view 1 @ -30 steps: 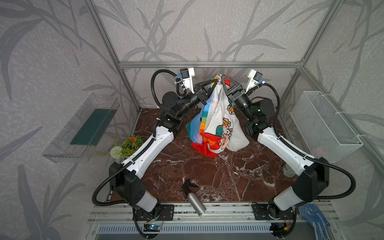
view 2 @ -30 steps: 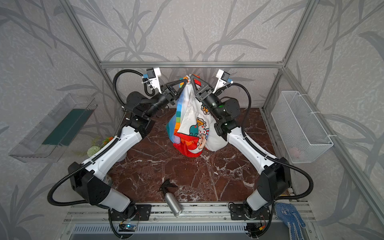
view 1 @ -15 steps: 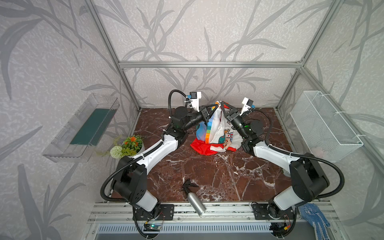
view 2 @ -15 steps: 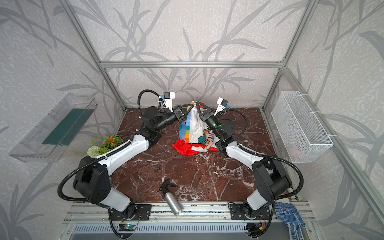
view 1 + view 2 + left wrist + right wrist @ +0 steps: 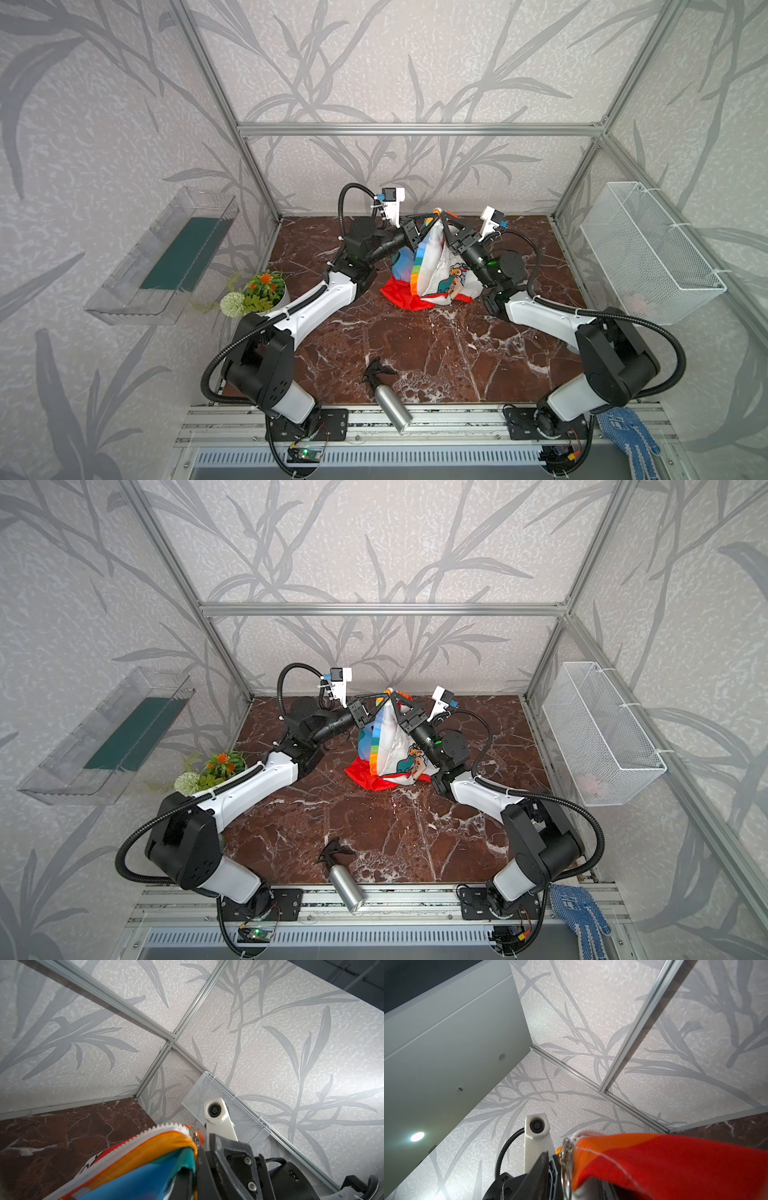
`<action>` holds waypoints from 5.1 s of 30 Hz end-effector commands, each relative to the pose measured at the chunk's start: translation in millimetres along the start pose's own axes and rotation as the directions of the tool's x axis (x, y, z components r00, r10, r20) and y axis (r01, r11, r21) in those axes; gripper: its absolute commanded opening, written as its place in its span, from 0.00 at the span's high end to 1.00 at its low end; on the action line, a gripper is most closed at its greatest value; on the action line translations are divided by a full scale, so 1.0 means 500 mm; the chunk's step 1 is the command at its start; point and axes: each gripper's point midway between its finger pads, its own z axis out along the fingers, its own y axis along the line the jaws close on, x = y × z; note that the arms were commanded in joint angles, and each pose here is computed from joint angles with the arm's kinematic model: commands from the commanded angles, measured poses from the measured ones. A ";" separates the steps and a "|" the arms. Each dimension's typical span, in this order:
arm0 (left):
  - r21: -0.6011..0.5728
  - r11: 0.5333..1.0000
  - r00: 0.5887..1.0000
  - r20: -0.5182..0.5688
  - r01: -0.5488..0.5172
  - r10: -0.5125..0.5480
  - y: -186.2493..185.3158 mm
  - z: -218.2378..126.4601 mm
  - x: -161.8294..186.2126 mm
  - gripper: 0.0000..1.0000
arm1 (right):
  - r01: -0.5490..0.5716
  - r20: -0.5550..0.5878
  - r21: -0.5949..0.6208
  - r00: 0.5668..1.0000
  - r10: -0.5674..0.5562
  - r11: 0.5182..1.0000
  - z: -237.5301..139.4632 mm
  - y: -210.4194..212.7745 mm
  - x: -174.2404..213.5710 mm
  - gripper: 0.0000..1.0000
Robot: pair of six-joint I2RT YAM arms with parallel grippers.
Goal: Zip up the jacket
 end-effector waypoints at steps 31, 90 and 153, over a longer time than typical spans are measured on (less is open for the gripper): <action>0.050 0.999 1.000 -0.010 -0.012 0.013 -0.042 -0.009 -0.010 1.00 | 0.994 -0.865 0.044 0.090 -0.494 0.104 -0.247 0.027 0.024 0.37; 0.100 0.995 1.000 0.005 0.022 -0.023 -0.083 -0.014 -0.033 1.00 | 0.761 -0.537 -0.496 -0.647 -0.542 -0.418 -0.034 0.044 -0.012 0.66; 0.099 0.995 1.000 -0.004 0.002 -0.002 -0.092 -0.012 -0.023 1.00 | 0.792 -0.522 -0.491 -0.601 -0.605 -0.363 -0.003 0.069 0.003 0.90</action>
